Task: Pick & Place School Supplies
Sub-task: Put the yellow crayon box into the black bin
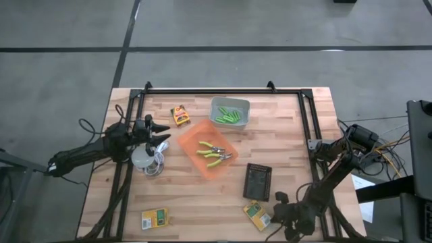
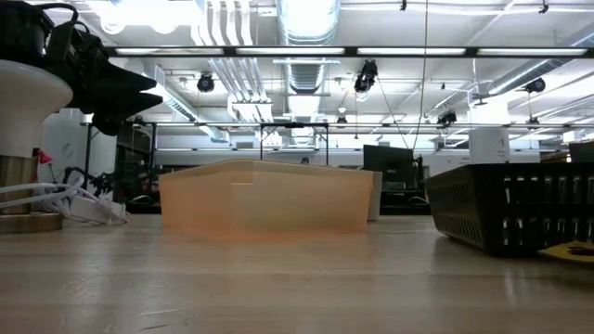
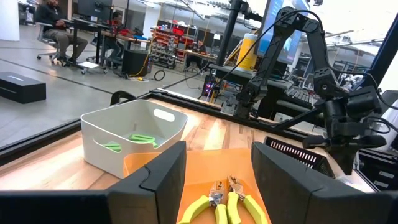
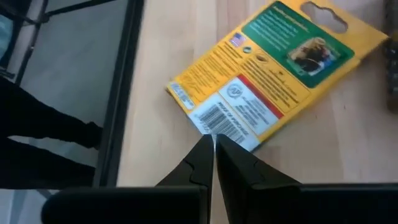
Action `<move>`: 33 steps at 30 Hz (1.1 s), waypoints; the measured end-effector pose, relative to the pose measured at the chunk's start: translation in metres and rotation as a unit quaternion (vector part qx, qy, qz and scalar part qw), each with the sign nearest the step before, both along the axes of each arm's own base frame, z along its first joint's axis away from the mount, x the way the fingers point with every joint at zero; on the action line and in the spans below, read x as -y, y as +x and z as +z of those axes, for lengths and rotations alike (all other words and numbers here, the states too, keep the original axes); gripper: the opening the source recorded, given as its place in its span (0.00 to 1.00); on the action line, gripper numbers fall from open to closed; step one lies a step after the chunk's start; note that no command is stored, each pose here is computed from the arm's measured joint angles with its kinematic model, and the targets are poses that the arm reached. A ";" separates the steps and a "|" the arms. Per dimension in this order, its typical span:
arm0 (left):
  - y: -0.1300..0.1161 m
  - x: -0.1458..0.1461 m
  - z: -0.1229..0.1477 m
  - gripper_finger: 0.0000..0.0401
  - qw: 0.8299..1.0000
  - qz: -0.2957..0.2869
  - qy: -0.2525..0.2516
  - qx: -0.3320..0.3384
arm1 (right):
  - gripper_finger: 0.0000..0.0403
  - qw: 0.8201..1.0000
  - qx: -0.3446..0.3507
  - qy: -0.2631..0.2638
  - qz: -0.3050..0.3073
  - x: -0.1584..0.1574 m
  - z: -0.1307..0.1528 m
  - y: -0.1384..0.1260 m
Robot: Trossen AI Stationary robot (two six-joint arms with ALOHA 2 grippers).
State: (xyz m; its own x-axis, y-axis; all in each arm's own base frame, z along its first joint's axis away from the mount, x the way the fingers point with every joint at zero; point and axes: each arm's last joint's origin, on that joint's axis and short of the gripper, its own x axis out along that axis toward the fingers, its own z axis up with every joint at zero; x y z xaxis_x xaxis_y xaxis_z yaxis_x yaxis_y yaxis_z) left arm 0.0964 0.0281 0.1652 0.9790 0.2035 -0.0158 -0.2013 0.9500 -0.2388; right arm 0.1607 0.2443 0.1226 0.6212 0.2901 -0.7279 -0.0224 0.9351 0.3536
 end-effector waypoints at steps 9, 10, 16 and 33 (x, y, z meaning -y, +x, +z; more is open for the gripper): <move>0.000 0.000 0.000 0.47 1.000 0.000 0.000 0.000 | 0.04 0.993 -0.040 -0.038 -0.101 0.015 -0.009 -0.005; 0.000 0.000 0.000 0.47 1.000 0.000 0.000 0.000 | 0.04 0.993 -0.044 -0.041 -0.105 0.017 -0.010 -0.005; 0.000 0.000 0.000 0.47 1.000 0.000 0.000 0.000 | 0.04 0.993 -0.025 -0.019 -0.117 0.012 -0.019 0.005; 0.000 0.000 0.000 0.47 1.000 0.000 0.000 0.001 | 0.04 0.995 0.023 -0.027 -0.092 0.005 -0.014 0.045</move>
